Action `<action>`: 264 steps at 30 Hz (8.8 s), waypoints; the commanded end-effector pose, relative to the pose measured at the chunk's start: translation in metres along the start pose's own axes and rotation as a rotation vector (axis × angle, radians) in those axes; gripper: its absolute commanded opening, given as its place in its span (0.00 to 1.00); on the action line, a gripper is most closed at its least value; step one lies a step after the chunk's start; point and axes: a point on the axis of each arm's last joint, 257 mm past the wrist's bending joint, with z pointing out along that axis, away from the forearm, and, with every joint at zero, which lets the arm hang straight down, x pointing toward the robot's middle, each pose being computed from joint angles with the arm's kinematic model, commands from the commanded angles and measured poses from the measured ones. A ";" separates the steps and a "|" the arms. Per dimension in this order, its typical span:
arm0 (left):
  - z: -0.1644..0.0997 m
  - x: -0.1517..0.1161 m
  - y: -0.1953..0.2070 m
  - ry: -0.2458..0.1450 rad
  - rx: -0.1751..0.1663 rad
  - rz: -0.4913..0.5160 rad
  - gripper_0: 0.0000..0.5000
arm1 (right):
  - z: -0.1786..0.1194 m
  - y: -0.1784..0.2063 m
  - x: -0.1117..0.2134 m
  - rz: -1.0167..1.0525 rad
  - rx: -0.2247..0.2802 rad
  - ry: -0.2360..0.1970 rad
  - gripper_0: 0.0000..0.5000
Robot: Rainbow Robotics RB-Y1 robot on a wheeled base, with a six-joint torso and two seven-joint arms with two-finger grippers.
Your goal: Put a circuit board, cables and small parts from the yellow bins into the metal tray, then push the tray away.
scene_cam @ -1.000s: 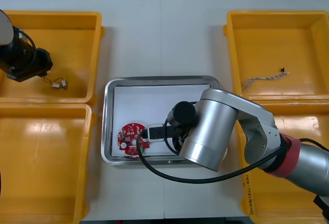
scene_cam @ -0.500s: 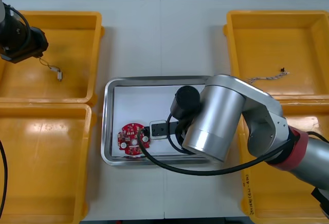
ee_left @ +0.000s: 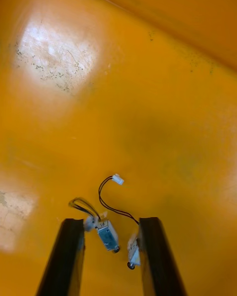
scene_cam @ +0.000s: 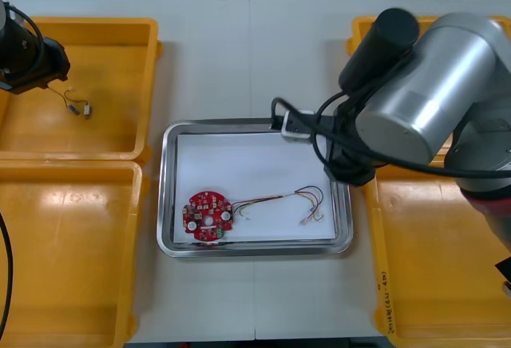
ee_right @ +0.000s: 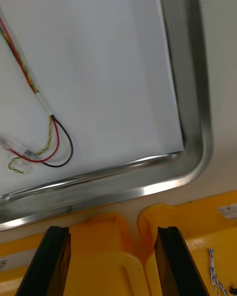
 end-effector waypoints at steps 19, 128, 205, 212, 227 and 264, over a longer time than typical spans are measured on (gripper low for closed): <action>-0.019 0.033 -0.038 0.129 0.035 0.118 1.00 | -0.047 -0.167 0.153 0.222 0.152 0.136 1.00; 0.046 0.052 0.013 0.063 -0.017 -0.035 0.00 | 0.091 -0.161 0.193 -0.034 0.180 -0.047 1.00; -0.025 0.275 -0.230 0.257 0.161 0.465 0.00 | 0.042 -0.165 0.179 0.049 0.045 -0.150 0.00; -0.006 0.282 -0.218 0.292 0.137 0.455 0.00 | 0.022 -0.171 0.169 0.055 0.027 -0.183 0.00; 0.004 0.282 -0.203 0.291 0.129 0.450 0.22 | -0.018 -0.172 0.144 0.266 -0.074 -0.203 0.00; -0.133 0.137 -0.164 0.040 0.241 0.164 1.00 | -0.057 -0.151 0.092 1.523 -0.210 -0.081 0.00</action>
